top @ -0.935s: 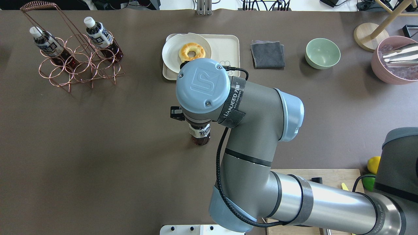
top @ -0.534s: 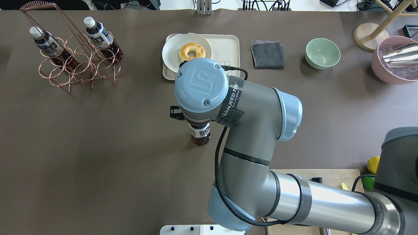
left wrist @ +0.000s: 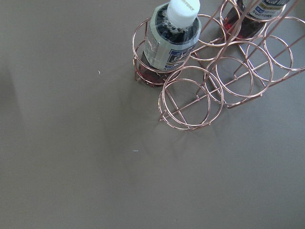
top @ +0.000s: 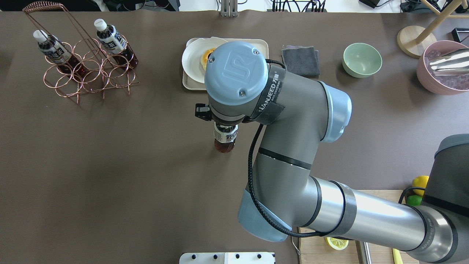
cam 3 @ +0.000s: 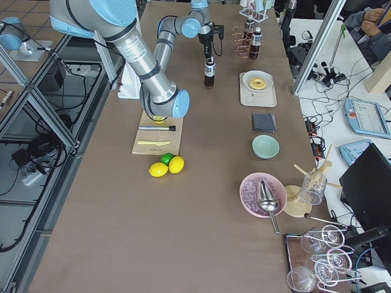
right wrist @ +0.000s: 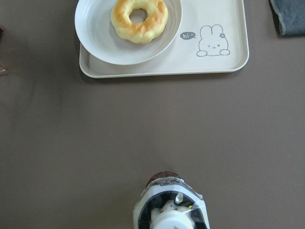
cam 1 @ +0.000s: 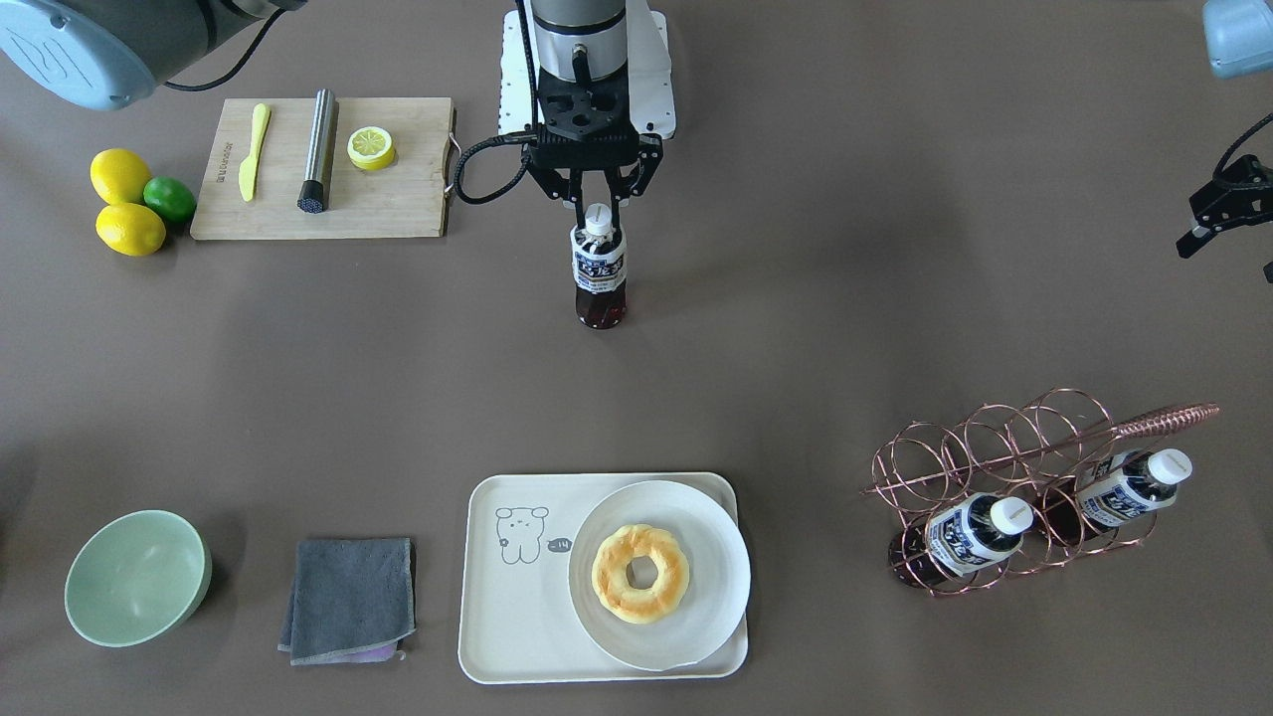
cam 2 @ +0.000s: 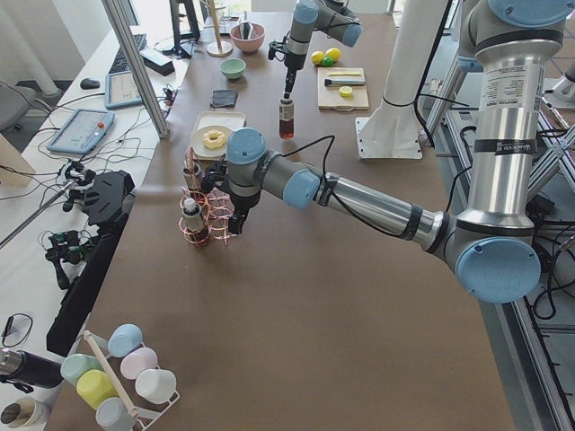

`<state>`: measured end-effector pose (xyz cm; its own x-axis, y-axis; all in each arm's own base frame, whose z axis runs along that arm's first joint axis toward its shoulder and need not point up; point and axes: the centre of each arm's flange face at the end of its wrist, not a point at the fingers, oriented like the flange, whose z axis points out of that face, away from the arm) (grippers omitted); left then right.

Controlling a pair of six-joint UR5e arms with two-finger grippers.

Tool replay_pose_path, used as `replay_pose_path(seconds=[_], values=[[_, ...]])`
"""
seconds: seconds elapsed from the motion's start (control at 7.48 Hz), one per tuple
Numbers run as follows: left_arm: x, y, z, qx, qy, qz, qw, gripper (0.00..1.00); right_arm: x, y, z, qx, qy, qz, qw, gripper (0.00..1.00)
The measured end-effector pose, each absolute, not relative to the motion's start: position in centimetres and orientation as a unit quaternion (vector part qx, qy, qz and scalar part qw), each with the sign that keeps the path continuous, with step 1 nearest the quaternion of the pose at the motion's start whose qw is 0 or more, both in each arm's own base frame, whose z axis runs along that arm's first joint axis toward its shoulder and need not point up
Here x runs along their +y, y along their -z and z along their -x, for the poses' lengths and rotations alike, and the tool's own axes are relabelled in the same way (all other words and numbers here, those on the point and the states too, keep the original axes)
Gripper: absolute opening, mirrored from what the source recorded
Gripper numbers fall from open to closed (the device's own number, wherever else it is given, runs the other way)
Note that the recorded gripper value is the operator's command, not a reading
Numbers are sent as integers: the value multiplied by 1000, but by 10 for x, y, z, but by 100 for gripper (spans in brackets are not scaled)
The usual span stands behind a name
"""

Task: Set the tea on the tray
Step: 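Lift the tea bottle and carry it onto the tray beside the plate, then lower the tea bottle onto the tray and open the right gripper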

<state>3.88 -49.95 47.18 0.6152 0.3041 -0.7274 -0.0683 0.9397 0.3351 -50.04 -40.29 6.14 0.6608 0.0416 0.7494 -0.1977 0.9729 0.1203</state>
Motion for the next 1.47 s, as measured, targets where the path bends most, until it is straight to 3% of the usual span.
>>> replay_pose_path(seconds=[0.67, 1.2, 1.47], values=[[-500, -473, -40, 426, -106, -139, 888, 96, -516, -68, 414, -397, -71, -112, 908, 0], [-491, -481, -37, 427, -107, -146, 886, 96, -641, -94, 427, -391, -91, -117, 908, 0], [-484, -481, -35, 428, -103, -147, 886, 96, -671, -99, 433, -384, -88, -115, 912, 0]])
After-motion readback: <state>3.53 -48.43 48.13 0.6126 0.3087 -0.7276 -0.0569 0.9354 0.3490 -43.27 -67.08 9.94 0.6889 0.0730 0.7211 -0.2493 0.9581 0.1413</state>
